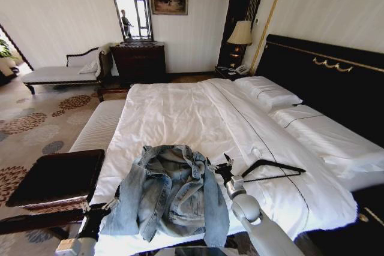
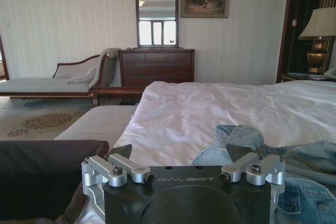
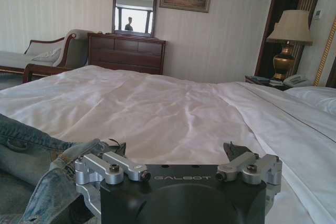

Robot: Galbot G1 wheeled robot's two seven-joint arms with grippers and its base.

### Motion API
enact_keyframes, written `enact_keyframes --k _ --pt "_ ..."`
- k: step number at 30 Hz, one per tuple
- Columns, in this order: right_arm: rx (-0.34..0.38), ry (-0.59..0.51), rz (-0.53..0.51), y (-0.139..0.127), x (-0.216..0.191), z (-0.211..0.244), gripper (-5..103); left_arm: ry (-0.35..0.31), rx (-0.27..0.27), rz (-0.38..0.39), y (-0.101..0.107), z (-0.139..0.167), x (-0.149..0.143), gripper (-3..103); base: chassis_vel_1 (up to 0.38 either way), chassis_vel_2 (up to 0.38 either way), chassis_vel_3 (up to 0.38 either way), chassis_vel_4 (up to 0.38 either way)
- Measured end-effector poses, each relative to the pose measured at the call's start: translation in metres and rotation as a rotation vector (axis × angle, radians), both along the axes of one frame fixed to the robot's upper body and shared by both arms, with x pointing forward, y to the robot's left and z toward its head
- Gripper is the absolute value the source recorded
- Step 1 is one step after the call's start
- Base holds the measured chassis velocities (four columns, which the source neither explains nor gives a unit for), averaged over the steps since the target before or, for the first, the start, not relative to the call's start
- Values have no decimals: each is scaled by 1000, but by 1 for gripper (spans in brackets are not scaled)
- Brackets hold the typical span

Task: Pick up the clothes from the bed and hang them on the clothes hanger.

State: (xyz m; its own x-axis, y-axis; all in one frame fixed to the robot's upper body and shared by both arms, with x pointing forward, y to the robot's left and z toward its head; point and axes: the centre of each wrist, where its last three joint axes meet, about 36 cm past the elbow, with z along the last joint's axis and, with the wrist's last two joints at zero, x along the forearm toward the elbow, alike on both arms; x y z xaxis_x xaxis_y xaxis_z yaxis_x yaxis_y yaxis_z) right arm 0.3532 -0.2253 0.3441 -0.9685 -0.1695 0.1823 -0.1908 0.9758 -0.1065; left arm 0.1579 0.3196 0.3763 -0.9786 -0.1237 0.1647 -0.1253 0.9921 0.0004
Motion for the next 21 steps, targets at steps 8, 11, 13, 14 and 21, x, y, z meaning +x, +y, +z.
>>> enact_keyframes --k 8,11,13,14,21 --pt "-4 24 -11 -6 -4 0 100 6 -14 13 2 -6 2 100 -86 -76 82 79" --pt "-4 29 -12 -5 -6 -1 100 4 -18 18 3 -7 4 100 -120 -123 111 119" --pt "-5 32 -11 -3 -7 -2 100 5 -21 20 3 -7 5 100 -141 -127 112 133" --pt "-6 32 -11 -3 -7 -2 100 6 -20 21 4 -8 5 100 -124 -117 112 112" --pt "-7 35 -14 -4 -6 -1 100 7 -12 33 15 -11 11 100 -78 -90 70 74"
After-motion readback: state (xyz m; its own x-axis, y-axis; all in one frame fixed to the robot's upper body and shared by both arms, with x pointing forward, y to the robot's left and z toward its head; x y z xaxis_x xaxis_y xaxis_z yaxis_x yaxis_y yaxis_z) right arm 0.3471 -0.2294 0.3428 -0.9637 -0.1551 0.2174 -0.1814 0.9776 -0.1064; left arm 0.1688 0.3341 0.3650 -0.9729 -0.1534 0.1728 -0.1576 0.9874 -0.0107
